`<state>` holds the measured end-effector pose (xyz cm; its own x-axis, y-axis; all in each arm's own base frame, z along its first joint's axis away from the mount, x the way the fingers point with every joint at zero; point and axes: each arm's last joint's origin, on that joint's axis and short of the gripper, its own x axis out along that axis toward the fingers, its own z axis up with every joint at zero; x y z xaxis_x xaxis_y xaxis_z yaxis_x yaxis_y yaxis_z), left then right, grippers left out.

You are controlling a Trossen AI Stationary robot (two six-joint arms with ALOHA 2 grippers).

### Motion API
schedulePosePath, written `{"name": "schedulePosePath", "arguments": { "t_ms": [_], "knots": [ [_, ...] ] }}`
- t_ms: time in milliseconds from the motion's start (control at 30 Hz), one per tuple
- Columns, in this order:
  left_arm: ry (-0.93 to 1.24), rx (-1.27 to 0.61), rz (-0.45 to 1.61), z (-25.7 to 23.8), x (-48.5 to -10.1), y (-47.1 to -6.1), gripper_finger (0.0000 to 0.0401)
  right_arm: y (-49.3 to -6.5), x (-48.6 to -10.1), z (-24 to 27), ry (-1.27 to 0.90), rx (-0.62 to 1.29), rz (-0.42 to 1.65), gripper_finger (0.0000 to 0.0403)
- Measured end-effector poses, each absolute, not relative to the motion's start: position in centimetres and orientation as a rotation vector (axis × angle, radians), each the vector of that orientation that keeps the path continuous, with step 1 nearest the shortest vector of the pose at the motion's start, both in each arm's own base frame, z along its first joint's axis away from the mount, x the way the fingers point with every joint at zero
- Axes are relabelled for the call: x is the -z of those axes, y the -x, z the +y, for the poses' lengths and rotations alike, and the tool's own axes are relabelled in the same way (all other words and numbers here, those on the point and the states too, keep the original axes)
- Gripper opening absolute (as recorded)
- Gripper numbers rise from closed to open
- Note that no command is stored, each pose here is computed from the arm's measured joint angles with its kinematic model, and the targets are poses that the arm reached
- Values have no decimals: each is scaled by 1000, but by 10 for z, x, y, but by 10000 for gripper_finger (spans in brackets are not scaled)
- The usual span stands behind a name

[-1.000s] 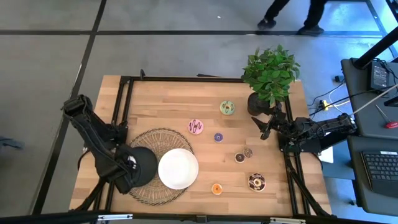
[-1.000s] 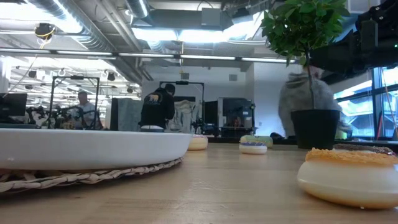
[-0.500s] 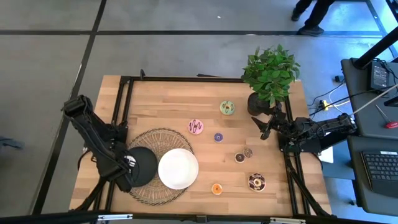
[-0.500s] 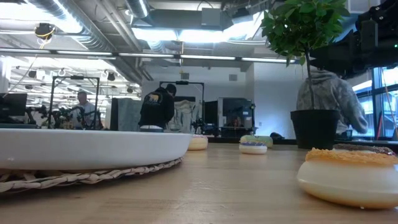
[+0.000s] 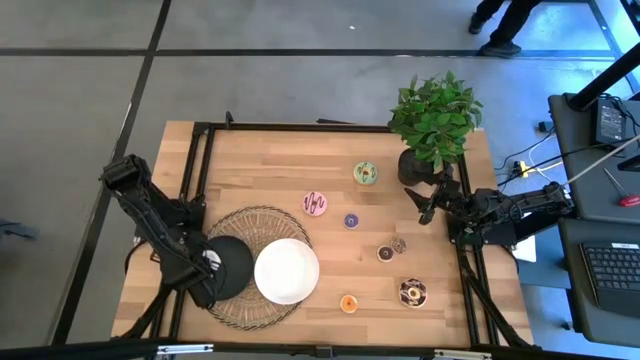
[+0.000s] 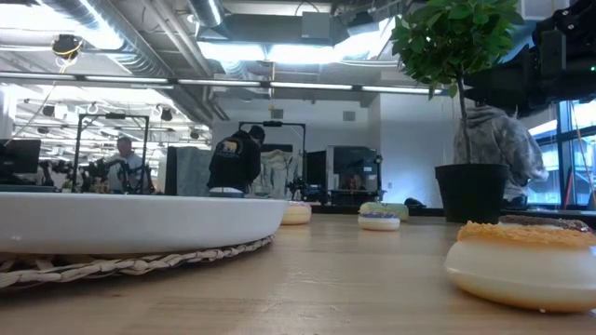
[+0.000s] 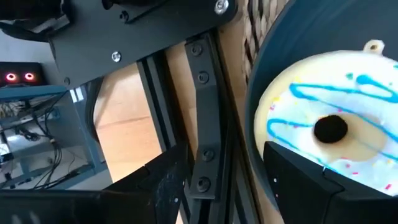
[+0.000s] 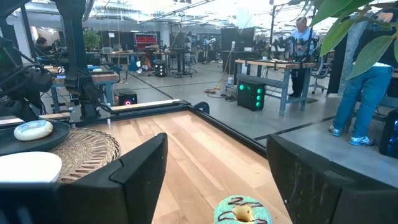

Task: Pick & Place donuts
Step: Put the large white donut on the black plate, then put the large pink donut on the black plate

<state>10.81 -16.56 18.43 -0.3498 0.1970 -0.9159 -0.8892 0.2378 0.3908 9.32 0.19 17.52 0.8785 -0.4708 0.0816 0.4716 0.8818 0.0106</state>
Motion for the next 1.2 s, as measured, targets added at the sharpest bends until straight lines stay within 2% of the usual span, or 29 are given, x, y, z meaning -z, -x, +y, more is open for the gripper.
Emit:
{"name": "schedulePosePath", "arguments": {
  "t_ms": [200, 433, 600, 867, 1067, 1200],
  "knots": [
    [671, -1306, 1481, -166, -184, -109, 207, -93, -175, 2, 10, 491, -83, 273],
    [655, -1128, 1151, -165, -200, -133, 205, -93, -175, 2, 10, 491, -83, 273],
    [517, -886, 913, -160, -209, -166, 207, -93, -175, 2, 10, 491, -83, 273],
    [375, -694, 936, -116, -210, -232, 205, -93, -175, 2, 9, 492, -84, 273],
    [234, -432, 824, -75, -222, -284, 207, -93, -175, 2, 9, 491, -84, 273],
    [145, -333, 731, -45, -228, -303, 205, -93, -175, 2, 9, 491, -84, 273]
  ]
}}
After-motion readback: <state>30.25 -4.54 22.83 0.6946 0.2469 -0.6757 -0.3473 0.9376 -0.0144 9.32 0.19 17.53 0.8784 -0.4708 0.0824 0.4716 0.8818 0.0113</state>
